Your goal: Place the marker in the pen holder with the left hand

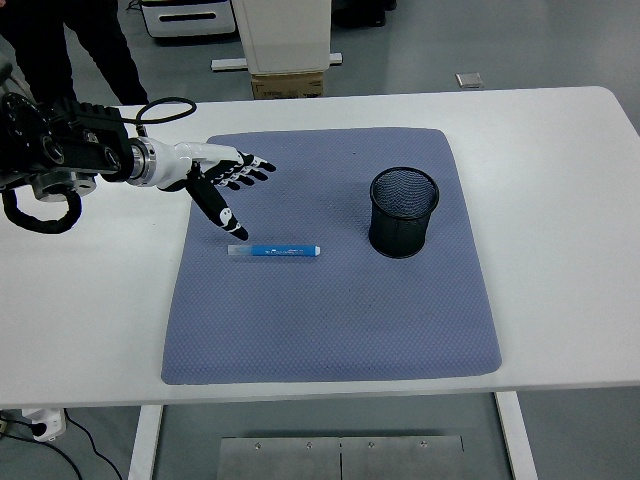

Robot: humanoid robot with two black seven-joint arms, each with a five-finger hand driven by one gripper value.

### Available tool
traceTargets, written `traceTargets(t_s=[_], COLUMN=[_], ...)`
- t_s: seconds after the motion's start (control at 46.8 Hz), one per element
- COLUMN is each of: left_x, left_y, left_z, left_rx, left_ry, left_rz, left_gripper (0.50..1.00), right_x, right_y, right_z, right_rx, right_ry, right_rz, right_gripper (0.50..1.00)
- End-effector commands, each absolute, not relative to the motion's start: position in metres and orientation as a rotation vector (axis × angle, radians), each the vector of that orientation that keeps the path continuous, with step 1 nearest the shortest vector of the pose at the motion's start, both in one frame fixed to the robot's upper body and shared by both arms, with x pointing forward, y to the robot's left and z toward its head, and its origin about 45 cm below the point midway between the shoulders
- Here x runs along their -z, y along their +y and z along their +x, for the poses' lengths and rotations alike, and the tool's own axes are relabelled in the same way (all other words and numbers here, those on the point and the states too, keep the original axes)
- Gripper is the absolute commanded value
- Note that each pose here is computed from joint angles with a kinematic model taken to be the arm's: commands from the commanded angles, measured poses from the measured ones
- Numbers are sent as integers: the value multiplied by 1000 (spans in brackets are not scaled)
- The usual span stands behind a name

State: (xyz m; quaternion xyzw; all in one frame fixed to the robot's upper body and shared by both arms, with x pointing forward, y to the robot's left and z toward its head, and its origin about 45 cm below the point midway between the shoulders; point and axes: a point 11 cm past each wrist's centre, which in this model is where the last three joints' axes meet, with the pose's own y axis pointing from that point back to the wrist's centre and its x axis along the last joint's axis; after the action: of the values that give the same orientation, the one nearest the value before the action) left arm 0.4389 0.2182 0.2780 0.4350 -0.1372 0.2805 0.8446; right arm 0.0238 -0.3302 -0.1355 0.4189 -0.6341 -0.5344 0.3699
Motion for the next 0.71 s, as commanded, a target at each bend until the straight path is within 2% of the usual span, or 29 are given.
traceTargets(t_s=[0.0,0.385,0.684], left_x=[-282,-294,-293], left_y=[217,182,185], left_z=[441,443,444], left_rx=[-595,-534,-548], left_ry=[-299,-367,-360], left_rz=[927,1035,1171], left_gripper=[1000,1000,1000], right_x=[135,135,135], right_y=[-331,-331,-331], right_z=[24,23,24], right_rx=[1370,1372,1370], right_ry=[-1628,-1626,-1628], right_rz=[1073,1074,1073], right_gripper=[1000,1000,1000])
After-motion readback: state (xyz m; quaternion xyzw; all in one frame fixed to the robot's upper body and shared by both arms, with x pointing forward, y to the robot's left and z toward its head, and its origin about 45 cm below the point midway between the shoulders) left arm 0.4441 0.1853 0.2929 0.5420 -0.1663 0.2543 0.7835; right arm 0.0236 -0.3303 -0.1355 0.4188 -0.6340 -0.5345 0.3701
